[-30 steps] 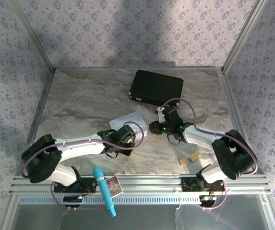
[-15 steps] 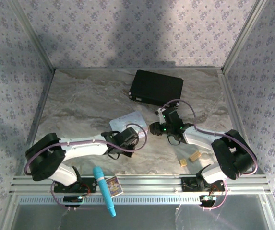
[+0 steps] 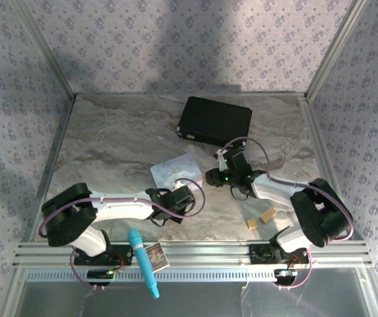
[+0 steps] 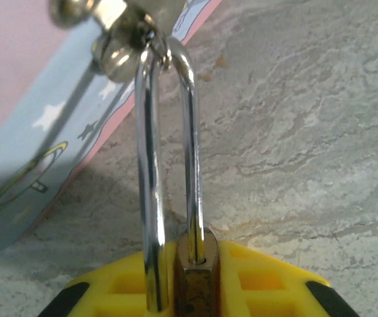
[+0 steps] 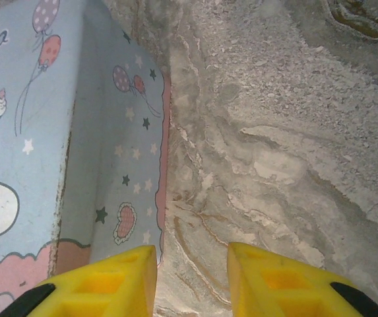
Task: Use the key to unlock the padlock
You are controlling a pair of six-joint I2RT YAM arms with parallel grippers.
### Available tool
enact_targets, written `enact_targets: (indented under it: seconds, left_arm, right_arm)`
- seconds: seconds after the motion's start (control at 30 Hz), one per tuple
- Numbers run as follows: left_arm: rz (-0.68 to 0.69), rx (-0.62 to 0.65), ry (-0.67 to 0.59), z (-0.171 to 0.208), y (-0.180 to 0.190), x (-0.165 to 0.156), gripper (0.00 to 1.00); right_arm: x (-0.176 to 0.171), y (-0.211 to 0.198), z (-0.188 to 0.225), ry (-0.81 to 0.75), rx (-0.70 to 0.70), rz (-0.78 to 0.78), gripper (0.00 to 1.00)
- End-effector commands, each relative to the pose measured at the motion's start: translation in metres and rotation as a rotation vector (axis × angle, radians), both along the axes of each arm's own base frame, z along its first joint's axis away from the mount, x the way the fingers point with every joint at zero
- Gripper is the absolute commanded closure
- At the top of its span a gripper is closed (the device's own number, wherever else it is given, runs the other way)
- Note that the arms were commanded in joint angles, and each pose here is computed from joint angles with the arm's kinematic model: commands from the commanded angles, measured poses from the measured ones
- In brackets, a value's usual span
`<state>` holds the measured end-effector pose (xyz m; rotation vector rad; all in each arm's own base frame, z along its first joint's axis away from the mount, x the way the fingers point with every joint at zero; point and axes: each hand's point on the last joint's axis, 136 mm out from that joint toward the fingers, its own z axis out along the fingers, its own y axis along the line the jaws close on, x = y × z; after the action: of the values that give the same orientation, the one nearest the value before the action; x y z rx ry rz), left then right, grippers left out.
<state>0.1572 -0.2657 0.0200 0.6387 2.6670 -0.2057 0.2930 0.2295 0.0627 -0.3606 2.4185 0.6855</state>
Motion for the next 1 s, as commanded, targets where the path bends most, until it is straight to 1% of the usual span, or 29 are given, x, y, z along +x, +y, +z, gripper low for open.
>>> enact_targets:
  seconds: [0.0,0.03,0.13,0.2,0.27,0.3,0.33,0.4,0.47,0.6,0.7,0.8,0.97]
  left_arm:
    - [0.013,0.11,0.042,-0.021,0.026,-0.012,0.88]
    - [0.013,0.115,0.034,-0.02,0.027,-0.011,0.9]
    - [0.008,0.125,0.025,-0.016,0.028,-0.009,0.99]
    - [-0.005,0.143,0.014,-0.013,0.032,-0.009,1.0]
    - [-0.043,0.168,-0.008,-0.01,0.037,-0.007,1.0]
    - [-0.059,0.184,-0.021,-0.008,0.04,-0.005,1.0]
    - [-0.071,0.207,-0.042,-0.006,0.043,-0.001,1.0]
    - [-0.088,0.228,-0.054,-0.003,0.047,0.007,1.0]
    - [-0.117,0.233,-0.063,-0.001,0.047,0.014,1.0]
    - [-0.176,0.241,-0.11,0.008,0.039,0.025,1.0]
    - [-0.189,0.261,-0.113,0.011,0.035,0.032,1.0]
    - [-0.211,0.279,-0.119,0.011,0.031,0.036,1.0]
    - [-0.259,0.337,-0.168,0.022,0.02,0.054,1.0]
  right_arm:
    - [0.008,0.005,0.01,0.003,0.034,0.004,0.66]
    - [0.011,0.006,0.014,0.002,0.041,0.006,0.66]
    - [0.015,0.006,0.026,0.002,0.088,-0.014,0.66]
    - [0.018,0.005,0.034,0.006,0.124,-0.037,0.65]
    - [0.018,0.014,0.043,0.014,0.156,-0.021,0.59]
    - [0.017,0.019,0.045,0.021,0.162,-0.005,0.53]
    - [0.016,0.025,0.044,0.032,0.159,0.015,0.49]
    - [0.015,0.034,0.038,0.062,0.149,0.041,0.49]
    - [0.014,0.041,0.029,0.097,0.147,0.065,0.49]
    - [0.013,0.052,0.022,0.116,0.127,0.109,0.52]
    - [0.008,0.062,0.018,0.14,0.14,0.153,0.56]
    - [0.0,0.073,0.018,0.138,0.143,0.193,0.59]
    - [-0.006,0.085,0.012,0.155,0.142,0.218,0.65]
